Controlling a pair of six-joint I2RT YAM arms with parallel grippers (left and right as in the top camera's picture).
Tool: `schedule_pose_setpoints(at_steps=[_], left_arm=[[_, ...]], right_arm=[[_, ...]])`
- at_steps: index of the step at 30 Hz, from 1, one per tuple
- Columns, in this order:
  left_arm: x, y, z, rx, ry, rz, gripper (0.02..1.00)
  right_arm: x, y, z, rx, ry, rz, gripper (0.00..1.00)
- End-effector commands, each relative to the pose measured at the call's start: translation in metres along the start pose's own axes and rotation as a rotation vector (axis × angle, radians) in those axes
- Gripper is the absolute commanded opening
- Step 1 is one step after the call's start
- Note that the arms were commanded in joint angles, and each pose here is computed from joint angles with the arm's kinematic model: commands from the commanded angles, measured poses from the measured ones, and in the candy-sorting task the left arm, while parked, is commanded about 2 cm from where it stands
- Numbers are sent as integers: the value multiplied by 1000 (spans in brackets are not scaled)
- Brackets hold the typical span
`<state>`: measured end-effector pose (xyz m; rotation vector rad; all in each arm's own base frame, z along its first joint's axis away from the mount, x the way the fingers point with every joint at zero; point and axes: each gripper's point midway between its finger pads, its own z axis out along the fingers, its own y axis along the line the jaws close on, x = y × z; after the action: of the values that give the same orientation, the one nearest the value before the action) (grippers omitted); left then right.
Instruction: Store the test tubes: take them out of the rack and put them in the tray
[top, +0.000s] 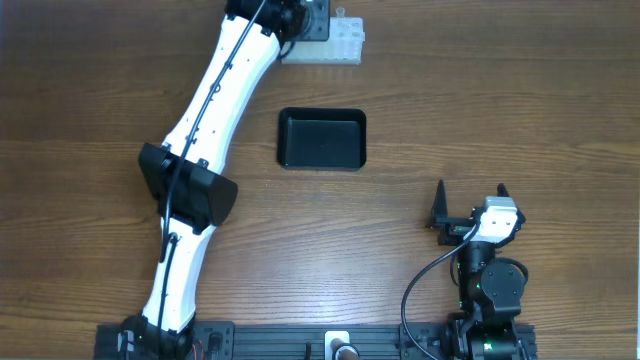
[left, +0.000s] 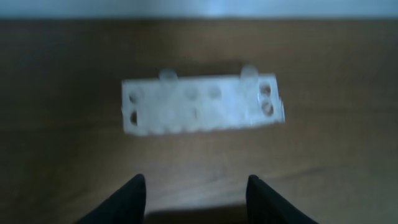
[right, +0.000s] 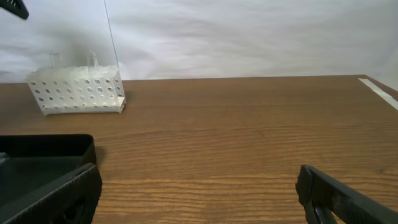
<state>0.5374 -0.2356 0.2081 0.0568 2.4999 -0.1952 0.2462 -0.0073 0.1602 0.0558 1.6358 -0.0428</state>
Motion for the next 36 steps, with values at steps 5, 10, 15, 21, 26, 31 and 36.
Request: schedule_pose_setpoints(at_steps=[5, 10, 15, 21, 26, 31, 36], left_arm=[[-27, 28, 31, -51, -93, -4, 531], [-24, 28, 55, -51, -94, -6, 535], [-21, 26, 79, -48, -100, 1, 555], [-27, 18, 88, -31, -137, 47, 573], [-29, 18, 97, -27, -156, 43, 579], [-28, 17, 109, -25, -162, 43, 579], [-24, 21, 117, -40, -156, 42, 584]], right_arm=[[2, 1, 0, -4, 1, -7, 991], [2, 1, 0, -4, 1, -7, 993], [2, 1, 0, -4, 1, -7, 991], [2, 1, 0, -4, 1, -7, 993], [2, 1, 0, -4, 1, -7, 993], [2, 1, 0, -4, 1, -7, 993], [2, 1, 0, -4, 1, -7, 991]])
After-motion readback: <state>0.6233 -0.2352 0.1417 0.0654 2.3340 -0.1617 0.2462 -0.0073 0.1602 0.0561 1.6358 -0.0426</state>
